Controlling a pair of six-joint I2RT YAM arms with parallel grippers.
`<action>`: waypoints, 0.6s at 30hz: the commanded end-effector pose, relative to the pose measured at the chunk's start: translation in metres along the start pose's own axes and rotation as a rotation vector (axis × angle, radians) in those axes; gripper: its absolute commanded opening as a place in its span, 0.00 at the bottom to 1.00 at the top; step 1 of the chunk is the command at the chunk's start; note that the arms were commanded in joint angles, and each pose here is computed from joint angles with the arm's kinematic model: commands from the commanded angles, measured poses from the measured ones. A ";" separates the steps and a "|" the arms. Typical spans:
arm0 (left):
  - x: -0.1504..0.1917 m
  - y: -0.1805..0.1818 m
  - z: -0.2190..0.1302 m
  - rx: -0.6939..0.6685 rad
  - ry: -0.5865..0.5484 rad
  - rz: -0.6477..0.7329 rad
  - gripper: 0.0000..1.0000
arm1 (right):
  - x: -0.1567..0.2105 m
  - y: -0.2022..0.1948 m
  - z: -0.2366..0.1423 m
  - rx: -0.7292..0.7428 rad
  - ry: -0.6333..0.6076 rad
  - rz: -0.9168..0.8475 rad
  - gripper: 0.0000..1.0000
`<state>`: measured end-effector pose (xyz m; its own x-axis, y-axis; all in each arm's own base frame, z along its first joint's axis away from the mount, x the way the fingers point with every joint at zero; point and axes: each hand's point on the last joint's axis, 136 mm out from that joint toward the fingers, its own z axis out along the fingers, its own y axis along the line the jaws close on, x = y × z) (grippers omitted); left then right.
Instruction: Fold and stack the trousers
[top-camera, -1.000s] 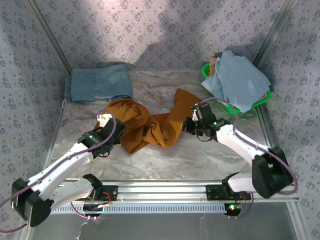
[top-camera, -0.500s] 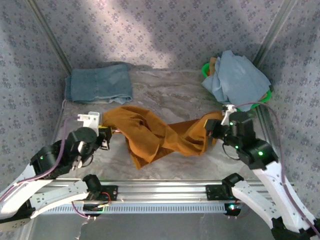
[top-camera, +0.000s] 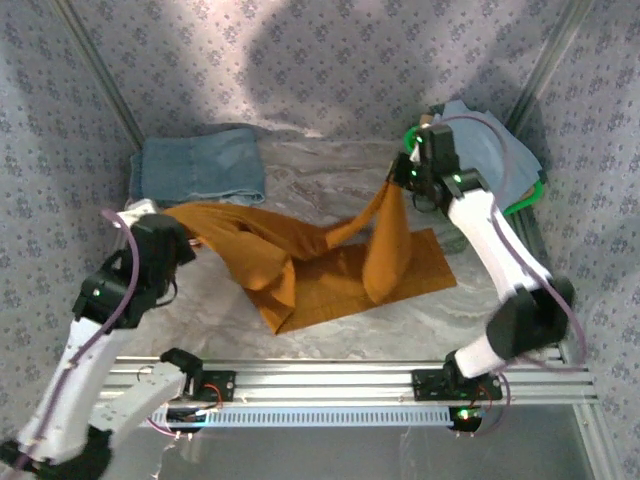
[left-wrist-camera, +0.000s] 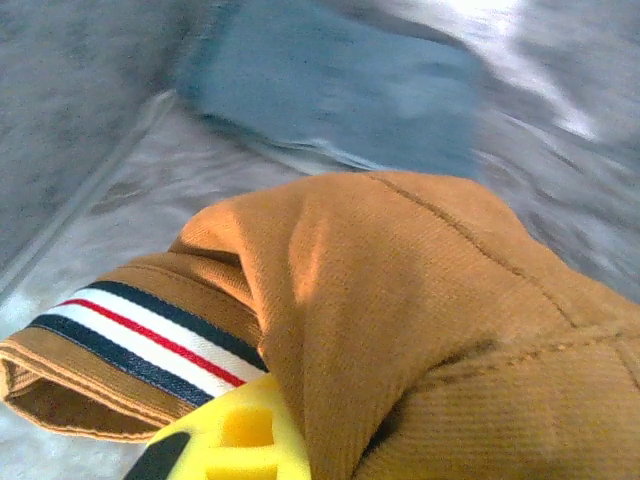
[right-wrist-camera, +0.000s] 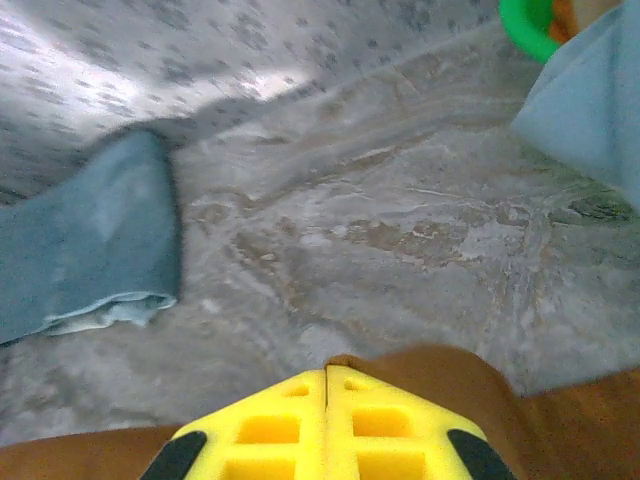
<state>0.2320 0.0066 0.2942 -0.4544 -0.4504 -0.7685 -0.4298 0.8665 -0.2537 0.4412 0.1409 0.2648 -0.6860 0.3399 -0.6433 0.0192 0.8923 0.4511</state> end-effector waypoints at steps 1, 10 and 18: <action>-0.002 0.003 0.040 0.080 0.110 -0.228 0.00 | -0.039 0.022 0.028 -0.060 -0.035 -0.036 0.00; 0.019 0.025 0.110 0.028 0.241 -0.304 0.53 | -0.020 0.034 0.054 -0.017 0.056 -0.122 0.66; 0.024 0.028 0.082 -0.026 0.207 -0.212 0.99 | 0.085 0.045 0.006 -0.050 0.130 -0.212 0.69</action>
<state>0.2781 0.0447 0.1958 -0.5014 -0.7095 -0.4951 -0.5969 0.6979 -0.3956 0.4130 0.2105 0.2404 -0.7507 0.1286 -0.6480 -0.1570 0.9181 0.3640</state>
